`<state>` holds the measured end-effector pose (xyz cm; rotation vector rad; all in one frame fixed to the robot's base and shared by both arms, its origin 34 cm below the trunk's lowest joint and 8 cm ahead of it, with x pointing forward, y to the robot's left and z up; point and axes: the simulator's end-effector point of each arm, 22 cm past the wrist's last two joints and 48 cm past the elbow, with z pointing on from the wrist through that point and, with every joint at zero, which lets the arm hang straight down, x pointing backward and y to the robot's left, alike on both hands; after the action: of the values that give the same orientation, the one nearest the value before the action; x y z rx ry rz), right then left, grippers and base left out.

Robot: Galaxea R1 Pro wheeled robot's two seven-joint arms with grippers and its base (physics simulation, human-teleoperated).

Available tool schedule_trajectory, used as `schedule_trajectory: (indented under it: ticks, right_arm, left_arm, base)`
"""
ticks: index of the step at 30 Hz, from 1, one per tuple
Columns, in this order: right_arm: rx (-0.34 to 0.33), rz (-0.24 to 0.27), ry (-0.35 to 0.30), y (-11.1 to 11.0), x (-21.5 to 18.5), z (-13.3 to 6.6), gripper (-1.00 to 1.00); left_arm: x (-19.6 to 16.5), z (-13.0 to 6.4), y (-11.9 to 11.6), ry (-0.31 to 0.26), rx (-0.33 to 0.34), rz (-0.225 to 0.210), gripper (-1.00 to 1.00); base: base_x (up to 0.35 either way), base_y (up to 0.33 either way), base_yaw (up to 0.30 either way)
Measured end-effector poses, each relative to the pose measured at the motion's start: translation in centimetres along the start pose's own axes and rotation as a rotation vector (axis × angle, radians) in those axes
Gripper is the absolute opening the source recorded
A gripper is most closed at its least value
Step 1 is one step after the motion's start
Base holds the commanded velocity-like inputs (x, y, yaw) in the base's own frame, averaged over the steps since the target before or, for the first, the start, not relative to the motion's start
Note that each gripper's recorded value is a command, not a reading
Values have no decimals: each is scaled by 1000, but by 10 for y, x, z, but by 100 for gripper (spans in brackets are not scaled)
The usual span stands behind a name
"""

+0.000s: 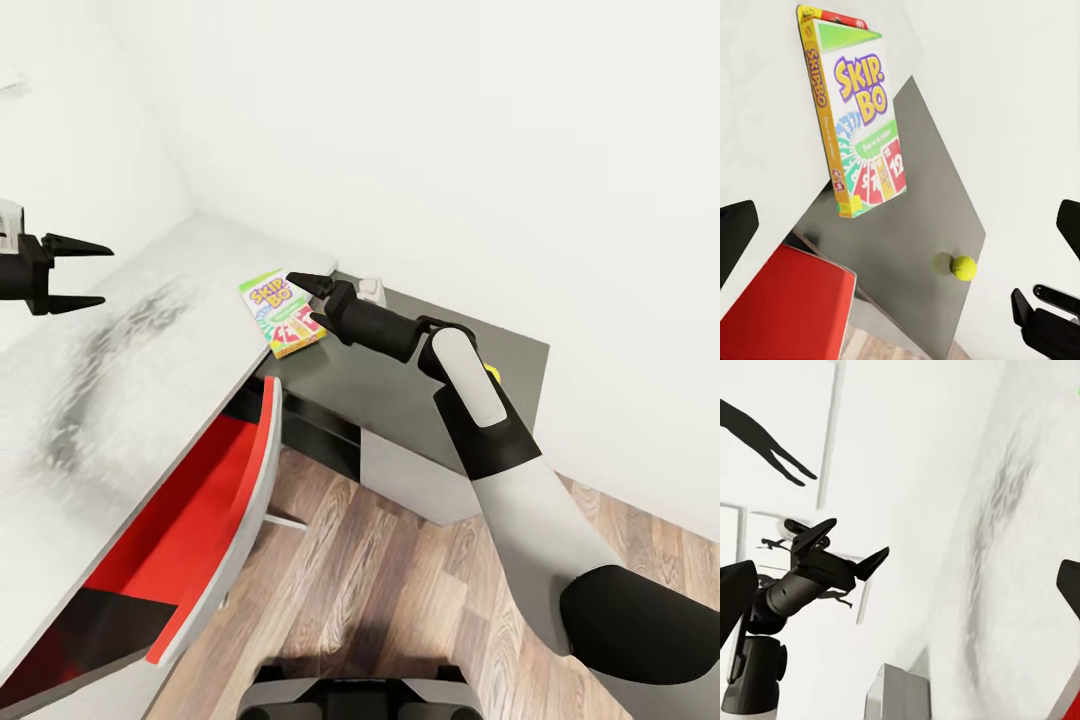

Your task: Put all the toys in the child's room - the three board games (two on the bed and one on the table), the two jigsaw puzzles on the table, and the tennis ball on the table - inside the toy box on the table in the child's room.

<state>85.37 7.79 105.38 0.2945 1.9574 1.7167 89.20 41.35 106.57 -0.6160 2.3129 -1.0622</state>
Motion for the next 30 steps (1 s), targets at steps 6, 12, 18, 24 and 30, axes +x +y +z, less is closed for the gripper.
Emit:
schedule_trajectory:
  ticks: [6,12,18,24,30]
  right_arm:
    - [-5,-9,-2,9,-1,-1,100]
    - [-9,-17,-5,21,-1,-4,100]
    - [-14,-25,-6,32,-1,-6,100]
    - [-19,-33,-7,44,-1,-9,100]
    - [-23,-42,-8,53,-1,-10,100]
  left_arm:
    - [1,-5,-3,-1,0,-1,100]
    - [1,-14,-10,-6,4,4,100]
    - [1,-22,-19,-12,10,9,100]
    - [1,-30,-25,-16,12,12,100]
    - [2,-36,-29,-18,14,14,100]
  base:
    - [0,0,0]
    - [0,0,0]
    - [0,0,0]
    - [0,0,0]
    - [0,0,0]
